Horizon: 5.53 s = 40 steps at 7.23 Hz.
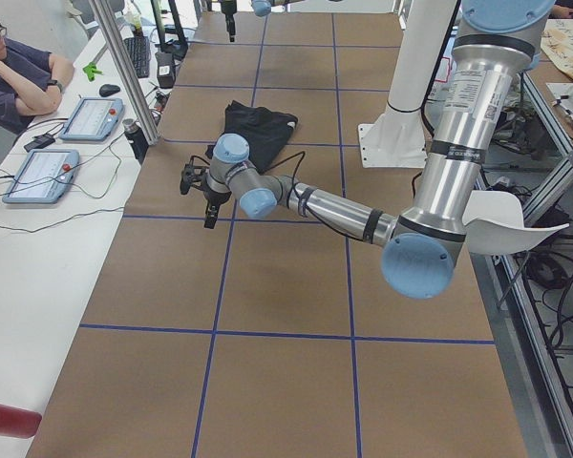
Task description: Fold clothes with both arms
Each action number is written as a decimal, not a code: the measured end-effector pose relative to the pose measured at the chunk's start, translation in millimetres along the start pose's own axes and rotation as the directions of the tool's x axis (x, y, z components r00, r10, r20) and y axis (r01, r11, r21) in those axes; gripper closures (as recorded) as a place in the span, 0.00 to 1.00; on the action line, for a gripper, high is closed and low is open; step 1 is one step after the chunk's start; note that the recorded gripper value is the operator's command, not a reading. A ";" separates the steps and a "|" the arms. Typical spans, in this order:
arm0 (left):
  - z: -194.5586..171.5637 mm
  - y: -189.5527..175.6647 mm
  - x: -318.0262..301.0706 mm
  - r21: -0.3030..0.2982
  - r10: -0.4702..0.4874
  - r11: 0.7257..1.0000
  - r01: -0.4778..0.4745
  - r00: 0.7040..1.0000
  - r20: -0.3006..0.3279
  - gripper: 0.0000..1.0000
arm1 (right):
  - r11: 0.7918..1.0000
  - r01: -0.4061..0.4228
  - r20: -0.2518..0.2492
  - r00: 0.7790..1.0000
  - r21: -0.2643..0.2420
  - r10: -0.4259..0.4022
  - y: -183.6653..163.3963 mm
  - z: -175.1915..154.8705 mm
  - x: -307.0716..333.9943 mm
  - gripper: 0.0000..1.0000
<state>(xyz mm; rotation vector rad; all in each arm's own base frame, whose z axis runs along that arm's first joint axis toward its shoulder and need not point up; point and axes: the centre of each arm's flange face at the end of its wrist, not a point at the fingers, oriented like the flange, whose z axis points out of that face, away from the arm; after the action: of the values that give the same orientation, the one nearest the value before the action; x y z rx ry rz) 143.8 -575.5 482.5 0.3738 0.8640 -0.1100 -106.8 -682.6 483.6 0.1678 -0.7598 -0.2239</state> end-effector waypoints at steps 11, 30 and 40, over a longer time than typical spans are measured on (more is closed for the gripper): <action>-65.3 26.4 -215.5 -0.058 0.214 0.976 -0.208 0.966 0.147 0.00 | 0.983 -0.182 -0.051 0.982 -0.028 0.181 149.1 1.7 149.9 0.00; -55.2 55.1 -274.0 -0.387 0.227 0.904 -0.183 0.971 0.071 0.00 | 0.953 -0.273 -0.038 0.962 -0.129 0.270 229.0 -25.2 150.4 0.00; -68.2 42.1 -247.0 -0.326 0.070 0.944 -0.044 0.995 0.068 0.00 | 0.950 -0.285 -0.051 0.958 -0.125 0.281 227.9 -26.2 150.9 0.00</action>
<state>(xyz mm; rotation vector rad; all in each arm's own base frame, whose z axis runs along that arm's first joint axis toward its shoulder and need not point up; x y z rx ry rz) -55.2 -525.2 641.5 0.0841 0.7760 0.0715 49.5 -500.7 617.3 -0.0630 -0.7244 0.0026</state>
